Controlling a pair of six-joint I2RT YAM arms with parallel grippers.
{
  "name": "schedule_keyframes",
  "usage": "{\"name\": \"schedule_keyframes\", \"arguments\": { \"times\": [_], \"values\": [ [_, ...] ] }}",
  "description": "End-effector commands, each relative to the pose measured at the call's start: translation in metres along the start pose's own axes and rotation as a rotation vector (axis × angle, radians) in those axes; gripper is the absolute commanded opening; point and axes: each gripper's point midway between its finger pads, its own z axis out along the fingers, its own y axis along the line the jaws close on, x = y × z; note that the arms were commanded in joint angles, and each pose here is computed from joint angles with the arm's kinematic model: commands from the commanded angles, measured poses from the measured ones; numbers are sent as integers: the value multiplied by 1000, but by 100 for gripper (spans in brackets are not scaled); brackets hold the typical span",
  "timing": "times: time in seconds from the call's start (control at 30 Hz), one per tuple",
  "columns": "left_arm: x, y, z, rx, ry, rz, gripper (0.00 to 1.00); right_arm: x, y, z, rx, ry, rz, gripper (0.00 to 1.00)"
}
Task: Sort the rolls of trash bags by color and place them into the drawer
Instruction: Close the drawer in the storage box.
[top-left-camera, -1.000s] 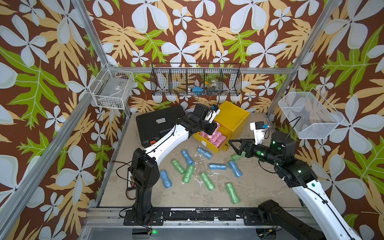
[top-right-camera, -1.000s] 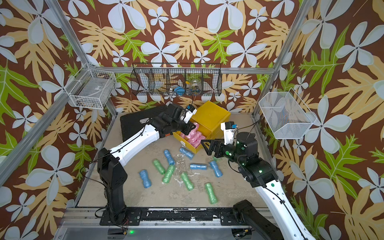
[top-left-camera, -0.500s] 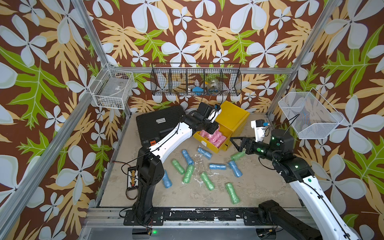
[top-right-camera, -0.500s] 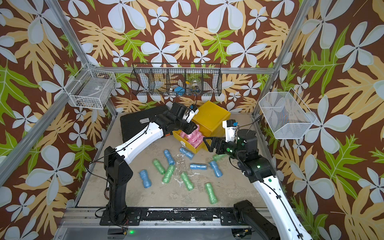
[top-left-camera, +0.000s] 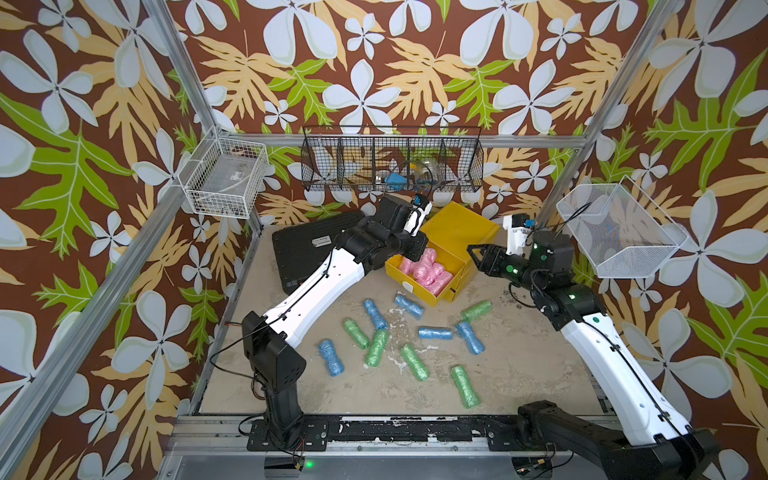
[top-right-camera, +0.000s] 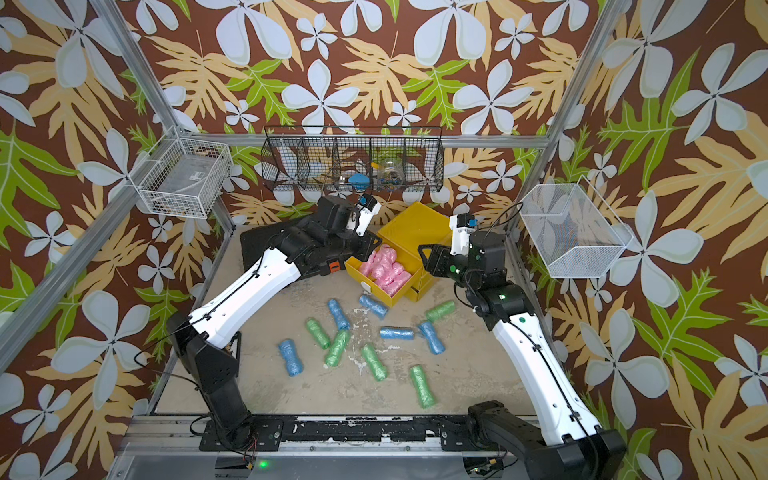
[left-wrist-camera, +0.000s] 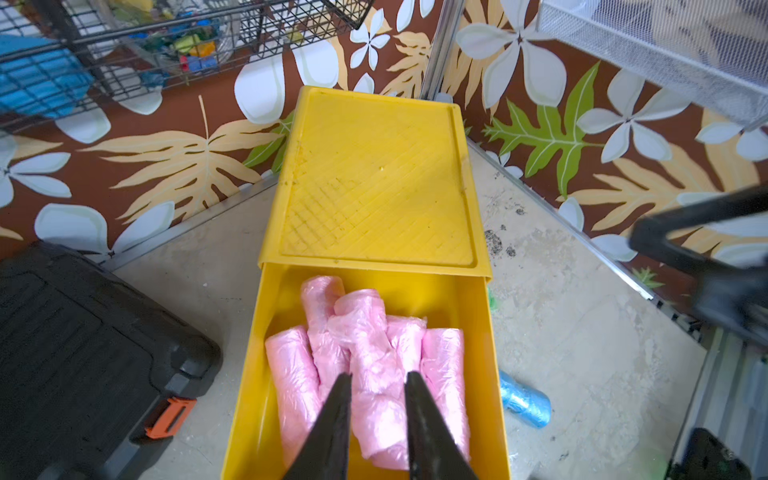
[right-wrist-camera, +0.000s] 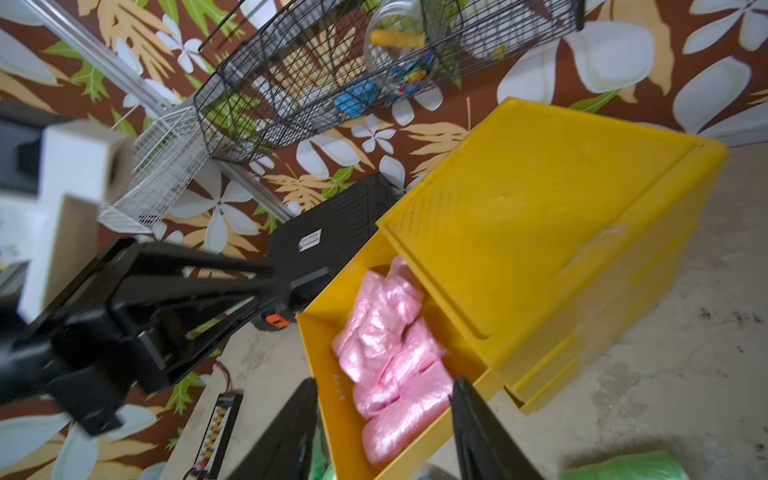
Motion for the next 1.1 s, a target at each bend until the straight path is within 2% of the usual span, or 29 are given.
{"name": "schedule_keyframes", "arguments": {
  "times": [0.0, 0.07, 0.13, 0.2, 0.37, 0.53, 0.77, 1.07],
  "values": [
    [7, -2, -17, 26, -37, -85, 9, -33, -9, 14, -28, -96, 40, 35],
    [19, -4, -26, 52, -51, -129, 1, -40, -17, 25, -42, -93, 68, 25],
    [36, -4, -32, 69, -57, -171, 0, -44, -24, 40, -55, -80, 87, 18],
    [53, -2, -36, 73, -58, -203, 0, -46, -31, 53, -65, -65, 99, 16],
    [94, -2, -36, 111, -60, -287, 0, -50, -46, 75, -89, -54, 134, 15],
    [117, -6, -17, 160, -23, -330, 0, -46, -58, 95, -105, -17, 161, 14],
    [134, -5, 5, 166, 15, -350, 0, -34, -69, 115, -111, 28, 191, 13],
    [139, -2, 22, 158, 44, -341, 0, -17, -80, 131, -109, 81, 213, 12]
  ]
}}
